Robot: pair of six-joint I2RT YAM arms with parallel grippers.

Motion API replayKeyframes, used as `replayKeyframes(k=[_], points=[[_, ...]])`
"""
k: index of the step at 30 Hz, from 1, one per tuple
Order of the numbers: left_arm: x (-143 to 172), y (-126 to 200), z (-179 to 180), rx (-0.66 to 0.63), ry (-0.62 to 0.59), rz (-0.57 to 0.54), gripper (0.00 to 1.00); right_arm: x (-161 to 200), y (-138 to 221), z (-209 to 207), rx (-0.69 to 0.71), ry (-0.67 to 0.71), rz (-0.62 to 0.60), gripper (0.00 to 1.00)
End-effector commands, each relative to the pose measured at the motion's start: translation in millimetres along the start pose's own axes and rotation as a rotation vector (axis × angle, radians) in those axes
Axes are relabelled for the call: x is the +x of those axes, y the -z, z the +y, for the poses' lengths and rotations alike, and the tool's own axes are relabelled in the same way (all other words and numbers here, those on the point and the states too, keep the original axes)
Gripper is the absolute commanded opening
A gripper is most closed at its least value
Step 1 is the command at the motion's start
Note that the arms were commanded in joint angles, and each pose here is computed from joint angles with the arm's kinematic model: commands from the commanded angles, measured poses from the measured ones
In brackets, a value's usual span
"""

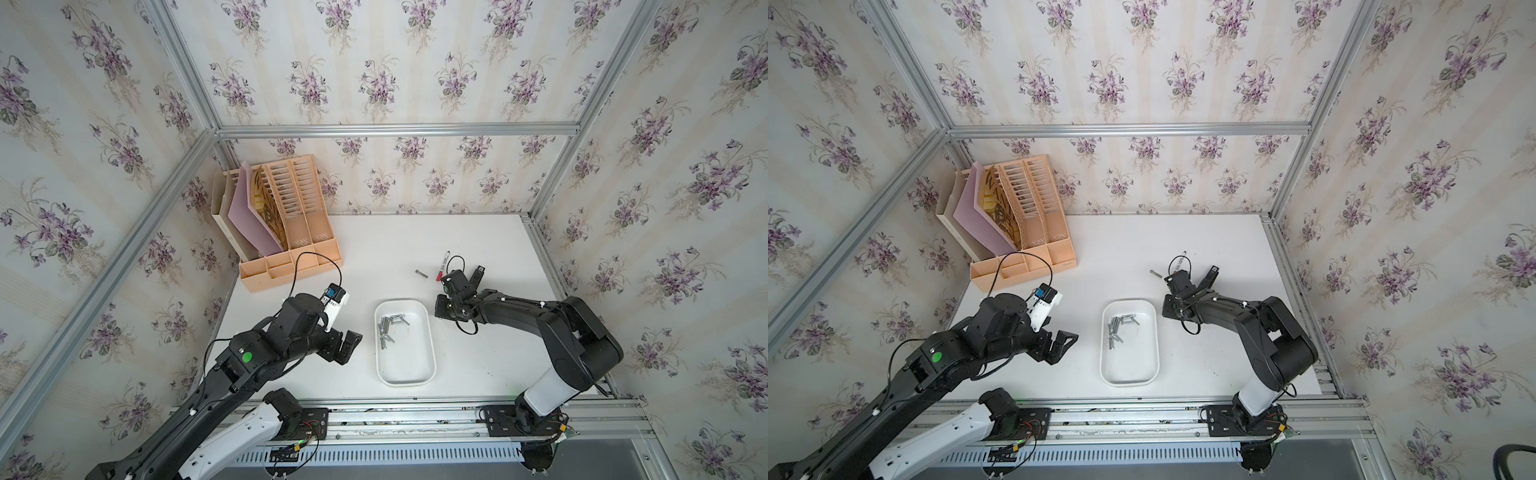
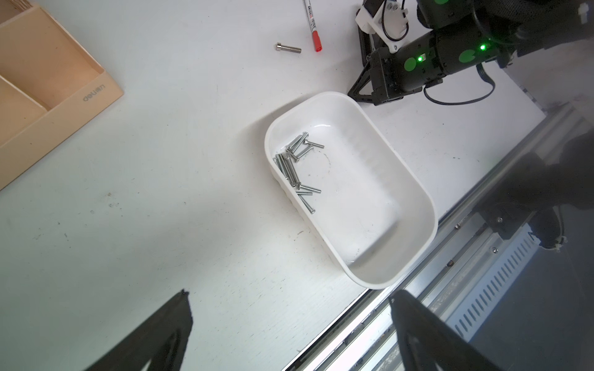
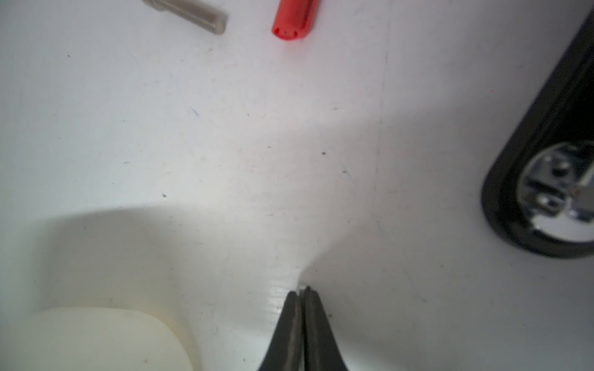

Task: Take out the screws from the storage box
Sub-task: Place the screw at the center of the board, then pick up the screw from the storage box.

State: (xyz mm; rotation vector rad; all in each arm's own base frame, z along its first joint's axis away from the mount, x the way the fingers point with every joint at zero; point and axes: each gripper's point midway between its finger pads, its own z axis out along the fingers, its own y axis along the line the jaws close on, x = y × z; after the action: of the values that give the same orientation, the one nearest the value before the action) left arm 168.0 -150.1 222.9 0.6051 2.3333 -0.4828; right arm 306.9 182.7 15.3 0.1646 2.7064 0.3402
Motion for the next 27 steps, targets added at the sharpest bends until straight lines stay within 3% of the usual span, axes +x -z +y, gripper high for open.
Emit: replayKeyframes(k=[1, 5, 10, 16, 23, 27], points=[[-6, 2, -4, 0.020, -0.005, -0.032, 0.99, 3, 7, -11, 0.048, 0.004, -0.002, 0.21], [-6, 2, -3, 0.016, -0.008, -0.036, 0.99, -5, 23, -6, 0.018, 0.016, -0.059, 0.31], [-5, 1, -3, 0.014, -0.008, -0.032, 0.99, -17, 54, 11, -0.030, 0.067, -0.176, 0.36], [-5, -1, 0, -0.005, -0.014, -0.033, 0.99, -11, 92, 67, -0.169, 0.267, -0.276, 0.37], [-7, 4, 0, -0.002, -0.022, -0.060, 0.99, 16, 86, 106, -0.321, 0.405, -0.213, 0.38], [-8, 7, -4, 0.024, -0.028, -0.080, 0.99, 29, 64, 112, -0.311, 0.442, -0.139, 0.36]])
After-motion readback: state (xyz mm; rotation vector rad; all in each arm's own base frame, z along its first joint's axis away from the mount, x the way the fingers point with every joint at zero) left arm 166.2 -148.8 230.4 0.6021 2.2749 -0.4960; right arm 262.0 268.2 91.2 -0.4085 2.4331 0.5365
